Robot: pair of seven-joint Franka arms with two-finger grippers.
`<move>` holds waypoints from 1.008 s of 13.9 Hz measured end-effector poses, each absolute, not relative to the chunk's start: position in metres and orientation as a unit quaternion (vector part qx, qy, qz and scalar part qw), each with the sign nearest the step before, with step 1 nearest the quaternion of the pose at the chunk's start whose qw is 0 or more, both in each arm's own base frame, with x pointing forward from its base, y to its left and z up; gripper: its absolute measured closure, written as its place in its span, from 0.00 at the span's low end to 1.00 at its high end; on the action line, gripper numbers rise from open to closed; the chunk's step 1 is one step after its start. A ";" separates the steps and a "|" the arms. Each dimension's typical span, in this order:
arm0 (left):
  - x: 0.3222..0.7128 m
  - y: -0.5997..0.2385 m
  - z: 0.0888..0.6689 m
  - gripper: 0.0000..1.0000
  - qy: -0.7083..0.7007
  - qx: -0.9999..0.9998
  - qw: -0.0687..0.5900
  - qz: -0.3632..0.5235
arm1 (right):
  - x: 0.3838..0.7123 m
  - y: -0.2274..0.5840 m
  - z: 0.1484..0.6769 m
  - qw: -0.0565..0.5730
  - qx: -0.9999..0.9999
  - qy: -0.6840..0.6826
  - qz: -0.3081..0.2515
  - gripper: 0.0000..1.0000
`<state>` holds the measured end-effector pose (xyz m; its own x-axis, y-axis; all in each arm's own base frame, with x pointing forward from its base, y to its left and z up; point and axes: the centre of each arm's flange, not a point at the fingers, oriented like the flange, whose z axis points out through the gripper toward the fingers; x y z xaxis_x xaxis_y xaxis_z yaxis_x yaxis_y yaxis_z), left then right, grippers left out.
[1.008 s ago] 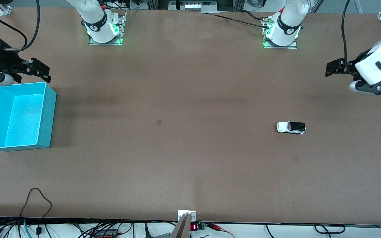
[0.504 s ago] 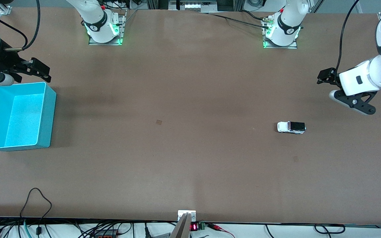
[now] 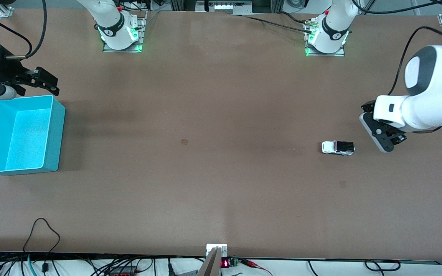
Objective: Wind and store white jeep toy
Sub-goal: 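Move the open left gripper down over the white toy jeep, then close the left gripper on the white jeep's body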
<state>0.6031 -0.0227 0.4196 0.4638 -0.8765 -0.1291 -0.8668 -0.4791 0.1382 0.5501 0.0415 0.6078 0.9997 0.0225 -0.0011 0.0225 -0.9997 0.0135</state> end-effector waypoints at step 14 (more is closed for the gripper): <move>0.598 -0.029 0.248 0.00 -0.713 0.699 -0.003 -0.046 | 0.550 0.042 0.607 0.007 1.000 0.011 -0.003 0.00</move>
<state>0.5981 -0.0287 0.2479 -0.0214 -0.9973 -0.0696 -0.9980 0.0171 0.0614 0.5495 0.0416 0.6073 0.9997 0.0226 -0.0061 0.0227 -0.9996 0.0138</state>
